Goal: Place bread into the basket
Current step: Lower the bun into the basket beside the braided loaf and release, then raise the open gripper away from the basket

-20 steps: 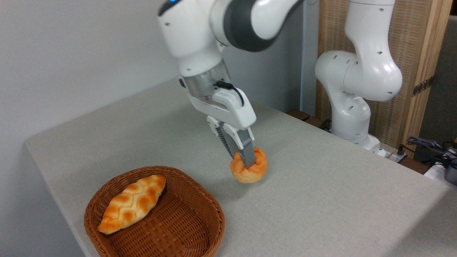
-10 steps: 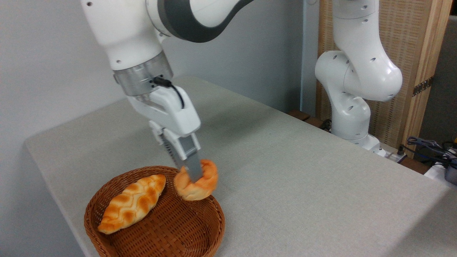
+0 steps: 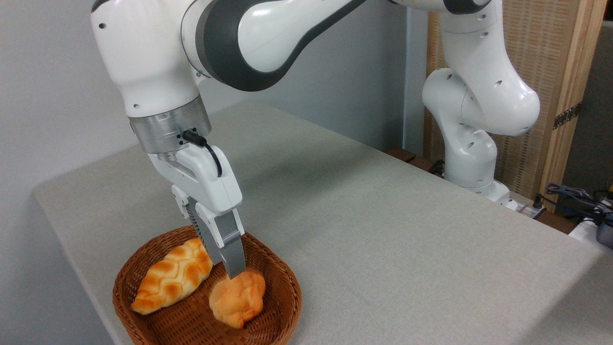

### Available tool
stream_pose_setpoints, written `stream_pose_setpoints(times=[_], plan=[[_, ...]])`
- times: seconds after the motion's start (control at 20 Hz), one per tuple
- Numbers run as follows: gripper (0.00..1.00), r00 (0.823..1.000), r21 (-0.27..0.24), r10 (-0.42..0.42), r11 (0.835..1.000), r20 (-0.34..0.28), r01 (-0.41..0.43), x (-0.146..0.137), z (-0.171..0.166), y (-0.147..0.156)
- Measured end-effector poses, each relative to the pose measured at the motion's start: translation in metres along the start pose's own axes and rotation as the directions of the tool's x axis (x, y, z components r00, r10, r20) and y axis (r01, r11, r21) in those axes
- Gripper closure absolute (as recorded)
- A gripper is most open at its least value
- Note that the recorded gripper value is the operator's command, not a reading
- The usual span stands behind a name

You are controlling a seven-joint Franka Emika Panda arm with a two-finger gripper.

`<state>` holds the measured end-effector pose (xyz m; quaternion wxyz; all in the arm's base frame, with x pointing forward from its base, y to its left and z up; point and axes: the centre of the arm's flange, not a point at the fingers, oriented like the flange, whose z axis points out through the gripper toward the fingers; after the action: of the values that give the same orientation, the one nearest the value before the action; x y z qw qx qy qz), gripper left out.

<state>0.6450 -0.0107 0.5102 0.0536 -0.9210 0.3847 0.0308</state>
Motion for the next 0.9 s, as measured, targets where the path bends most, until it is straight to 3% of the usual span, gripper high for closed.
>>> stream_pose_setpoints(times=[0.65, 0.9], plan=[[0.0, 0.997, 0.011, -0.074, 0.997, -0.016, 0.075, 0.0, -0.01, 0.0], [0.0, 0.989, -0.074, -0.12, 0.991, -0.09, 0.113, -0.017, -0.043, 0.009]])
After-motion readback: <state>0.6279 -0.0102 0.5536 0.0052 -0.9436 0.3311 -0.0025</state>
